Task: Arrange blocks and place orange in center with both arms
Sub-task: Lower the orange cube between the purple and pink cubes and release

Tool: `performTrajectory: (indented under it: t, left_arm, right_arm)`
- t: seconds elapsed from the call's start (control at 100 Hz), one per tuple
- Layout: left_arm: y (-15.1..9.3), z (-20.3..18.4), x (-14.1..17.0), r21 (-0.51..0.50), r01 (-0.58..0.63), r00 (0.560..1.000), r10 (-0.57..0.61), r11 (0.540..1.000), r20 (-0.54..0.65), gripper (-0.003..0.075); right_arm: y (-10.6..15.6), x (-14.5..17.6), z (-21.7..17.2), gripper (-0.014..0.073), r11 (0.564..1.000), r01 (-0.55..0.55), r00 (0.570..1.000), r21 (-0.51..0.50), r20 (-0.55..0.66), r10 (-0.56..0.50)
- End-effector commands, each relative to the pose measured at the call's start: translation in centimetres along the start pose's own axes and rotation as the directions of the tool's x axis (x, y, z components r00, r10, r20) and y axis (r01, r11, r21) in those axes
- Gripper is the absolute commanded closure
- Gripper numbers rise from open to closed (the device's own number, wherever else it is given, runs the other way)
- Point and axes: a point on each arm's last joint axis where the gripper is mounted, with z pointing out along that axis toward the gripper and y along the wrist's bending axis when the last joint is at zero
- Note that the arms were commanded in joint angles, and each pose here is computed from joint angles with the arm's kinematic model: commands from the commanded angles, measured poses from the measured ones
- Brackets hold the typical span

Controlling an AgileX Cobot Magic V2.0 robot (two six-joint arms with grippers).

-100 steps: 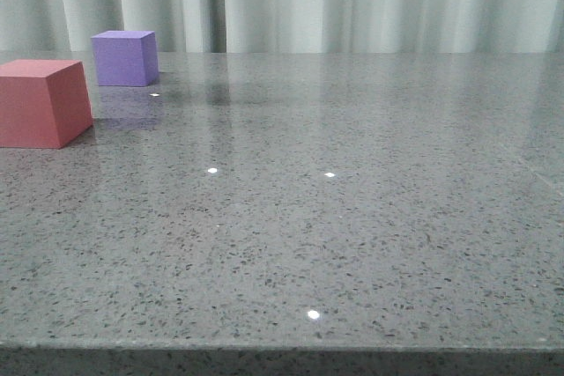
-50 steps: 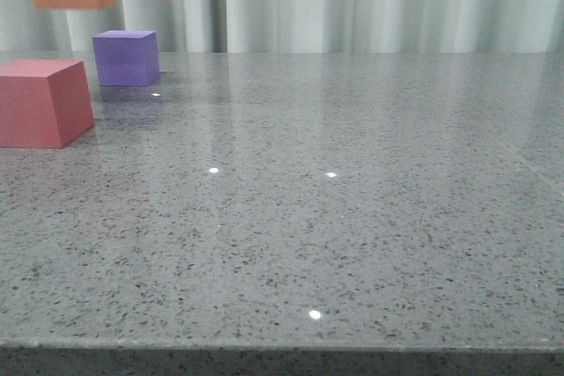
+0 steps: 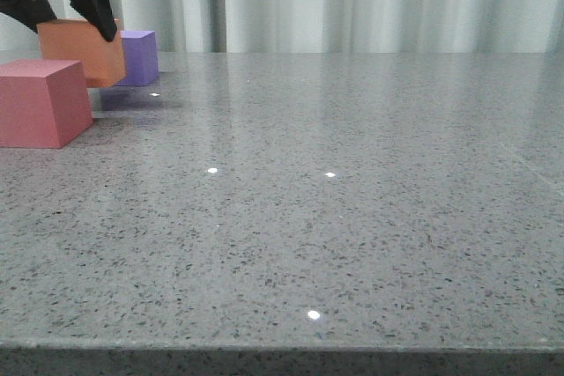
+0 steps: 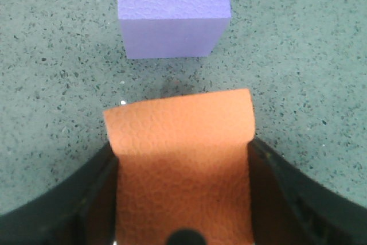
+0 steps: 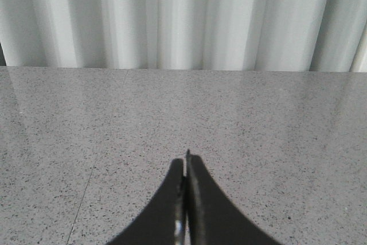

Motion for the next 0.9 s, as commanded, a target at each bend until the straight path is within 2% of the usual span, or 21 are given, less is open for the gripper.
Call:
performTrajectory:
  t: [0.0,0.31,0.72,0.79,0.86,0.89]
  left_arm:
    - [-0.3,-2.0,-1.5,0.029,0.005,0.992,-0.009,1.0,0.129,0.0513]
    - [0.0,0.9,-1.1,0.01,-0.004,0.996,0.003,1.0,0.091,0.0513]
    - [0.2,1.1,-0.8,-0.012,-0.021,0.998,0.022,1.0,0.061,0.0505]
    - [0.2,1.1,-0.8,-0.012,-0.021,0.998,0.022,1.0,0.057,0.0443]
    - [0.2,1.1,-0.8,-0.013,-0.022,0.998,0.023,1.0,0.057,0.0301]
    - [0.2,1.1,-0.8,-0.013,-0.022,0.998,0.023,1.0,0.057,0.021]
  right_arm:
    - [0.1,-1.5,-0.2,0.0664,1.0,0.025,0.995,-0.014,0.095,-0.024]
    - [0.1,-1.5,-0.2,0.0664,1.0,0.025,0.995,-0.014,0.095,-0.024]
    - [0.1,-1.5,-0.2,0.0664,1.0,0.025,0.995,-0.014,0.095,-0.024]
    - [0.1,-1.5,-0.2,0.0664,1.0,0.025,0.995,-0.014,0.095,-0.024]
    - [0.1,-1.5,-0.2,0.0664,1.0,0.025,0.995,-0.014,0.095,-0.024]
    - [0.1,-1.5,-0.2,0.0664,1.0,0.025,0.995,-0.014,0.095,-0.024]
